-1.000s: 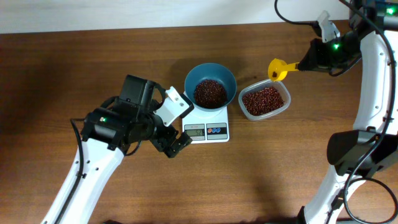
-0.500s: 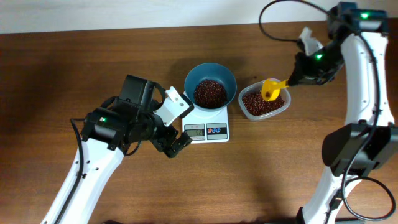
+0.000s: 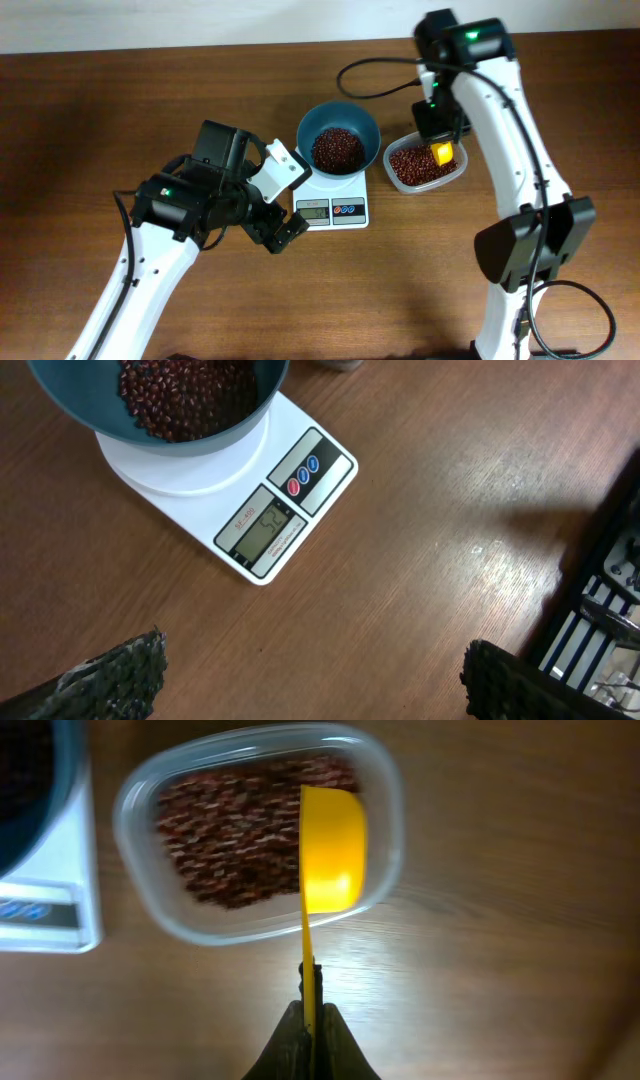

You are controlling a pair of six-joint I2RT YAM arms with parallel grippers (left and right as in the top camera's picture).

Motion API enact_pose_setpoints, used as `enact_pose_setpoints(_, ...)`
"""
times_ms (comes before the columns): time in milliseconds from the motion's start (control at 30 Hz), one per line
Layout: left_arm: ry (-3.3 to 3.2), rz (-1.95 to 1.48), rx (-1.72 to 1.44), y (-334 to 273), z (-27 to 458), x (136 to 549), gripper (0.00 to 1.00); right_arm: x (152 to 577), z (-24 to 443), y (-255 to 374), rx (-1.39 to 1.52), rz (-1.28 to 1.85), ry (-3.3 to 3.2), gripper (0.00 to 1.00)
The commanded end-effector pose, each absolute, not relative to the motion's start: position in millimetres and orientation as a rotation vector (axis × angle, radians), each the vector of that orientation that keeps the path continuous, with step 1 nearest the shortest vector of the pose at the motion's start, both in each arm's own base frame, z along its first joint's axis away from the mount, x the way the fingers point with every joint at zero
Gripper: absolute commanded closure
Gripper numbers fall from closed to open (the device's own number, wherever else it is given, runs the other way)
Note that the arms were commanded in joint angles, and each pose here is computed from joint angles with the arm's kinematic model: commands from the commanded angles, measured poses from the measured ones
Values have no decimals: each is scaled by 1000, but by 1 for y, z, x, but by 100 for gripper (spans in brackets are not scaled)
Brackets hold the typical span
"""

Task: Scoop item into bowl and weigh 50g on scale
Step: 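Dip the scoop into the red beans with the right gripper and lift, then carry the filled scoop with the right gripper over the teal bowl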

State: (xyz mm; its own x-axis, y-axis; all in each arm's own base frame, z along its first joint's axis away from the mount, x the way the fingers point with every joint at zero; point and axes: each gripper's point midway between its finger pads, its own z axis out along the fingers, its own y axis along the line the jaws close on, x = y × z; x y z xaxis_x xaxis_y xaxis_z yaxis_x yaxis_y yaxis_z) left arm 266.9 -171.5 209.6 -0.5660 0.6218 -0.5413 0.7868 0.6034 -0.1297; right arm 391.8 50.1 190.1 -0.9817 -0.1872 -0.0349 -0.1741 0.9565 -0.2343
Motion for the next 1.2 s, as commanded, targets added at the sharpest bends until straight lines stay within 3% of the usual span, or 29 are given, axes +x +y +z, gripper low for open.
enact_pose_setpoints(0,2374,-518,1112,-174,216,267,1,398,208,41,-234,-448,2975,96)
enact_pose_setpoints(200,2374,-518,1112,-174,216,267,1,397,207,44,-213,-411,2981,96)
enact_pose_setpoints(333,2374,-518,1112,-174,216,267,1,409,218,72,-248,-177,2928,96)
enact_pose_setpoints(600,2373,-518,1112,-174,216,267,1,436,324,129,-517,221,2507,96)
enact_pose_setpoints(1167,2373,-518,1112,-174,216,267,1,428,250,181,-836,335,2626,96)
